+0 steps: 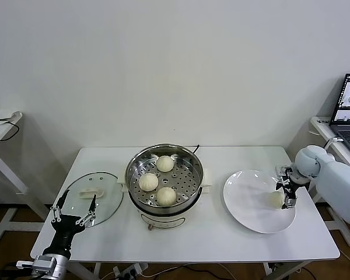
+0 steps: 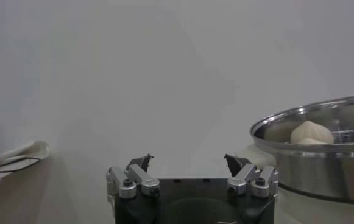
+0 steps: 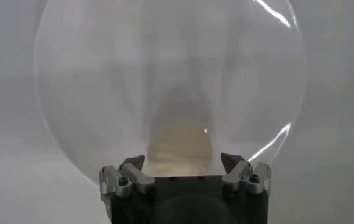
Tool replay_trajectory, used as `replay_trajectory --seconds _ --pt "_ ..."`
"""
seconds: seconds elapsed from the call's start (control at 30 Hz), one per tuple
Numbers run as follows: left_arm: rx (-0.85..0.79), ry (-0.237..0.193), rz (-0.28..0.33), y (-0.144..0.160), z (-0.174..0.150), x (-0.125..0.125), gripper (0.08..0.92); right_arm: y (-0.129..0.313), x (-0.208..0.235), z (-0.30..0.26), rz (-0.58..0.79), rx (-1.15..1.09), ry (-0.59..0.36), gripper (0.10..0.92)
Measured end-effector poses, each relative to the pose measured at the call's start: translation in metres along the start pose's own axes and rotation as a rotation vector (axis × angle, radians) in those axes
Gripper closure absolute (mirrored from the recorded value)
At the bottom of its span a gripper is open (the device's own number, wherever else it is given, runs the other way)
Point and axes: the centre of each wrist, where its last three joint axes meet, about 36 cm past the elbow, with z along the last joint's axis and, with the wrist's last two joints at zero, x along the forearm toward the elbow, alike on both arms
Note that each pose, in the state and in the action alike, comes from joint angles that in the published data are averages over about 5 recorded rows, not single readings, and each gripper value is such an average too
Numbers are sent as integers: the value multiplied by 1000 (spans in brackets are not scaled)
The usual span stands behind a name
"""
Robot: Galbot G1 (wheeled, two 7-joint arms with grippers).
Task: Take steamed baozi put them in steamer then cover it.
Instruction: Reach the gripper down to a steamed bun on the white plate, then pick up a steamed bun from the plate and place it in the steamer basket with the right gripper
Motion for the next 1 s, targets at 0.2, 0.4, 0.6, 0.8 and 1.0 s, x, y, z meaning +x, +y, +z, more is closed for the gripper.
replay_trajectory --seconds 0.2,0.4,0.6,0.8,1.0 --pt "0 -3 1 0 -1 -1 177 0 -3 -1 2 8 9 208" --pt "-1 -4 4 -1 -1 -2 177 0 -4 -3 3 17 14 290" --pt "-4 -4 5 -1 -1 -2 177 -1 -4 -4 2 23 16 314" --pt "-5 -3 8 -1 -1 -1 177 -2 1 -3 -2 24 16 318" --pt "-6 -9 10 -1 -4 -1 177 -4 19 -3 -3 10 4 315"
